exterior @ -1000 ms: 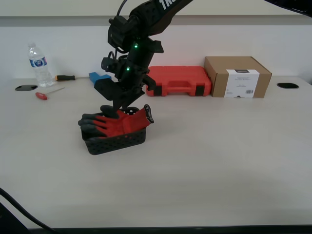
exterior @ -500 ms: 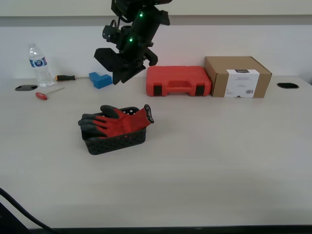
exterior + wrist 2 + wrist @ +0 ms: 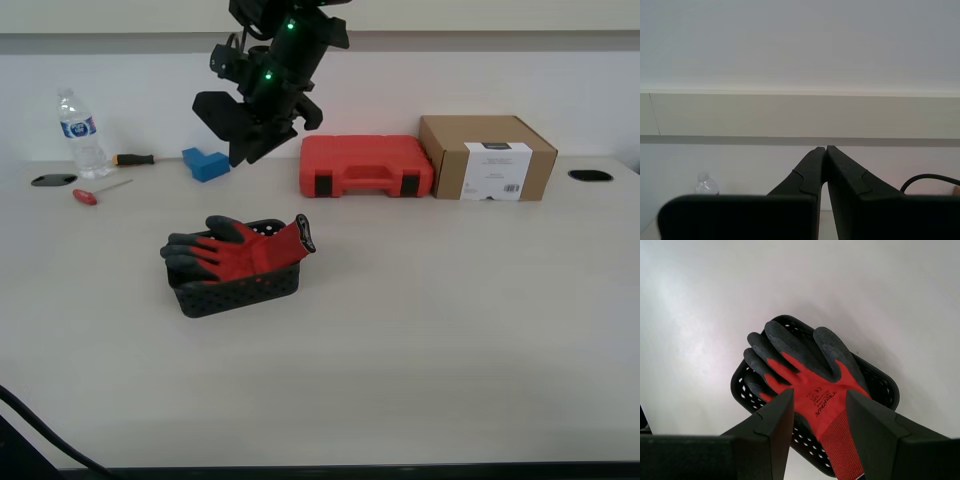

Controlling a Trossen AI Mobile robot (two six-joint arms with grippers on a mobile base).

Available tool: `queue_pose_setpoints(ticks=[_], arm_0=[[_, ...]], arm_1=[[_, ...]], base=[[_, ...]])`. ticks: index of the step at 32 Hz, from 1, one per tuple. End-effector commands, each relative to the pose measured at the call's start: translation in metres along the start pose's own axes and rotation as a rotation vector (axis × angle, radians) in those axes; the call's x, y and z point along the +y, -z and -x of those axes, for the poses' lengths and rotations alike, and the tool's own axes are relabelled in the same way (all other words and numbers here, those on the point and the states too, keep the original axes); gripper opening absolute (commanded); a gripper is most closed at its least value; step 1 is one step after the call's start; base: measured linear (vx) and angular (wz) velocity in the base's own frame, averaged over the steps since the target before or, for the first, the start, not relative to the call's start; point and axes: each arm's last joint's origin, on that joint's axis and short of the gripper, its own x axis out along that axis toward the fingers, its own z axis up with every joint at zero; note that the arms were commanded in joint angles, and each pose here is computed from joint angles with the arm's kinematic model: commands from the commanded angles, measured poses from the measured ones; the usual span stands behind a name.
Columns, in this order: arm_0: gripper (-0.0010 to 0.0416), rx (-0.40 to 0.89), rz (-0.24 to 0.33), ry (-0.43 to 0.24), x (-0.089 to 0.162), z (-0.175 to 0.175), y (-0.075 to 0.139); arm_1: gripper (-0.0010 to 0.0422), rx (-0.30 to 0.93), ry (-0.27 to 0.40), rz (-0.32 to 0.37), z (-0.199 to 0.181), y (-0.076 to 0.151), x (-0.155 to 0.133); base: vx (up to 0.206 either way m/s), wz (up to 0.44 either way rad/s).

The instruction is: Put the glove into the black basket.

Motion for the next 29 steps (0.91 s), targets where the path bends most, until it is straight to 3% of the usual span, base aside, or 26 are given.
queue_pose_setpoints(ticks=[1, 29], arm_0=[[0.0143, -0.002, 0.004, 0.000, 0.0004, 0.0001, -0.0004], [0.0143, -0.005, 0.005, 0.000, 0.0006, 0.0001, -0.0007]], arm_1=[[0.0000, -0.006, 0.000, -0.001, -0.0001, -0.0008, 0.0000], [0.0000, -0.006, 0.000, -0.001, -0.0001, -0.0008, 0.0000]], base=[[0.000, 0.000], [0.000, 0.000]])
